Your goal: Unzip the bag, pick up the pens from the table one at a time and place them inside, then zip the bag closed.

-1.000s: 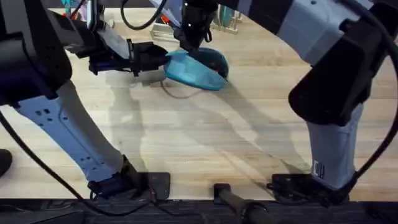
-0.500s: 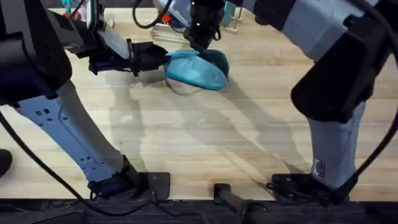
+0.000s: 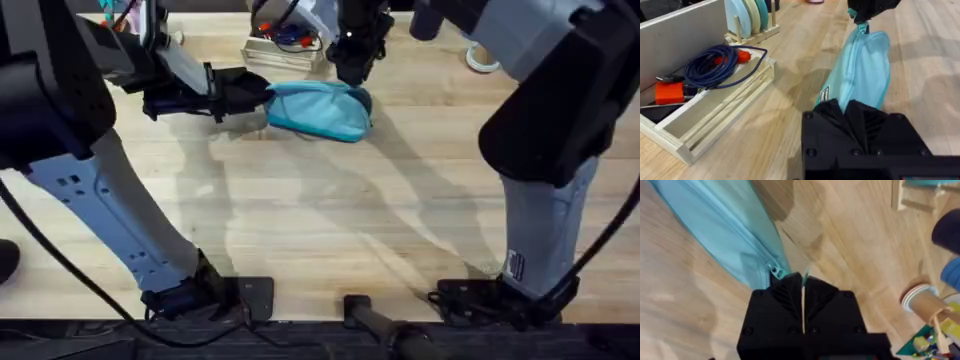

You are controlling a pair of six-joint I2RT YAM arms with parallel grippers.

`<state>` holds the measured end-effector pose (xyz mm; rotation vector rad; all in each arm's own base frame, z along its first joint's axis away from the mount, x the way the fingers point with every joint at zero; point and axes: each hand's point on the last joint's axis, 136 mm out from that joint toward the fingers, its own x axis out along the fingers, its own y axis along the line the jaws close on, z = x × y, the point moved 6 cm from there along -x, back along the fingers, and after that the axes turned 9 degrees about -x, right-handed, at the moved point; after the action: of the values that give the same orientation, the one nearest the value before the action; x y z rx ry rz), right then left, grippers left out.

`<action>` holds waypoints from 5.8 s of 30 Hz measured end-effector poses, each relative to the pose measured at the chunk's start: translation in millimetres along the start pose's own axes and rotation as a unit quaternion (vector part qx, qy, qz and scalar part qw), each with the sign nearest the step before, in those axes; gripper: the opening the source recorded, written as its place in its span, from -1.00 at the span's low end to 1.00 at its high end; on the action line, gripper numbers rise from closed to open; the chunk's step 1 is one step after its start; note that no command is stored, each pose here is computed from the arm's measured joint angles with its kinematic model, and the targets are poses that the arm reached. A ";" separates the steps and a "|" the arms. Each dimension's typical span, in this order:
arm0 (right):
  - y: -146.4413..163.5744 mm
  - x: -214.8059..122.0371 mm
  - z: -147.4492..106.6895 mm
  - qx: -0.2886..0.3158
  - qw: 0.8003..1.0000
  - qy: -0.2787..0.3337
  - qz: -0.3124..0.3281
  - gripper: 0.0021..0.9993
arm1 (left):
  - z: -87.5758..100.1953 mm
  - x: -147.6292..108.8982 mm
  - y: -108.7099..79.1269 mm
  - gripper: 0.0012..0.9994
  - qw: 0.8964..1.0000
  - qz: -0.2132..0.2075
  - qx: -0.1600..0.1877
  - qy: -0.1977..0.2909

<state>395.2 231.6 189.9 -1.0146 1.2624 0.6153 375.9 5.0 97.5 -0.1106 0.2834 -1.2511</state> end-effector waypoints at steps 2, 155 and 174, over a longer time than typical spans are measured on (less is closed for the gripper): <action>-0.8 0.8 -4.9 0.002 1.000 0.009 0.005 -0.94 | -0.1 0.0 0.0 -0.92 1.000 0.000 0.000 0.000; 81.9 -128.7 -173.0 0.304 0.931 -0.194 0.062 1.00 | -0.9 -3.1 0.9 0.66 1.000 0.004 -0.011 0.001; 81.9 -128.7 -173.0 0.304 0.931 -0.194 0.062 1.00 | -0.9 -3.7 2.1 0.99 1.000 0.006 -0.008 0.001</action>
<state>212.7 135.6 293.3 -0.2787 1.0638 0.4447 376.5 9.2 96.8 -0.1208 0.2945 -1.2375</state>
